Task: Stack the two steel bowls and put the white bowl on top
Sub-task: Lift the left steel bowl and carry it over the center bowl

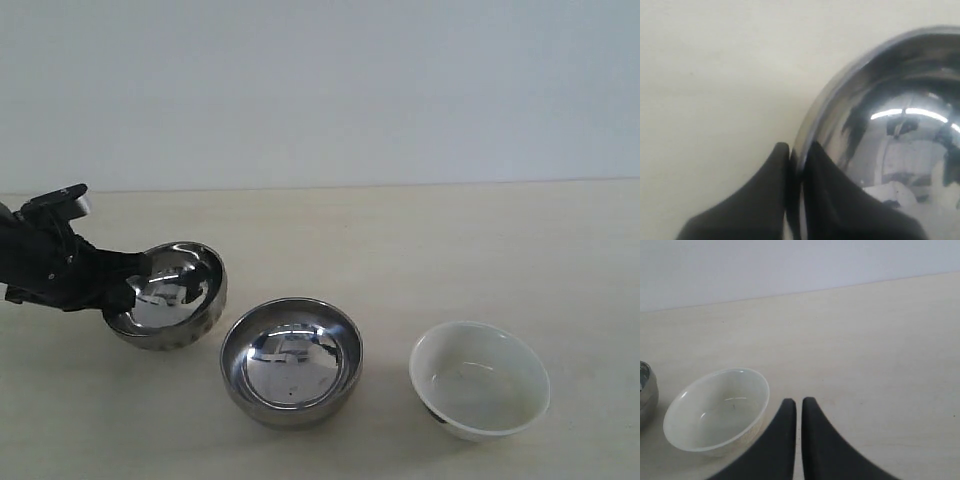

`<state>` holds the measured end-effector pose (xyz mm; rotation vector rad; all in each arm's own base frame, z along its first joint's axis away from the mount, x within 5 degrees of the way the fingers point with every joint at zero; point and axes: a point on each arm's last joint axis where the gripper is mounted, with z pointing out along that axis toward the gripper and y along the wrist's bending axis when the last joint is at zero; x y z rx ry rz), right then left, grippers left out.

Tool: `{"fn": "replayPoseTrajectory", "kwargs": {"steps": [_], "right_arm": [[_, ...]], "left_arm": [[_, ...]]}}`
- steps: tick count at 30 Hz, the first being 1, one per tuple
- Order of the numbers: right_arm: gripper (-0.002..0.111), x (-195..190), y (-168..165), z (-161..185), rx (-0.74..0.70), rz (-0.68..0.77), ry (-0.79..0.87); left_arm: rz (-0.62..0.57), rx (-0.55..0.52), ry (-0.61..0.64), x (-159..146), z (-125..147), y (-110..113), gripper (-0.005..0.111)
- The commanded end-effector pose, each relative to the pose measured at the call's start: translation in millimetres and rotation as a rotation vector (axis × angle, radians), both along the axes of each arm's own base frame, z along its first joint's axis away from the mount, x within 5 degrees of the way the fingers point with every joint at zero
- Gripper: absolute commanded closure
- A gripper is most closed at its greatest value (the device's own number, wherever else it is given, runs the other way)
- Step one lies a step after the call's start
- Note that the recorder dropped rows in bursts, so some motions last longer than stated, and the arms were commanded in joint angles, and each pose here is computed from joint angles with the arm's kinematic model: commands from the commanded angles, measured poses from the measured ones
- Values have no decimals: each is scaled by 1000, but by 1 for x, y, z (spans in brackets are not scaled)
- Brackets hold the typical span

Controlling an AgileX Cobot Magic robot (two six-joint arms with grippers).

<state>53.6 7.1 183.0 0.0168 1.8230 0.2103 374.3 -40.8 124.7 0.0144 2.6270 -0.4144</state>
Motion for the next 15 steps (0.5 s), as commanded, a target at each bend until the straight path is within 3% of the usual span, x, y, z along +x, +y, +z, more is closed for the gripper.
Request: {"fn": "replayPoseTrajectory", "kwargs": {"steps": [1,6,15], "right_arm": [[108,0,0,1,8,-4,-11],[108,0,0,1,8,-4,-11],[108,0,0,1,8,-4,-11]], "left_arm": [[-25,3,2,0,0,-1,103],[-30,-5,-20,-1,11,-2,103],[-85,-51,-94,-12,59,-7,103]]}}
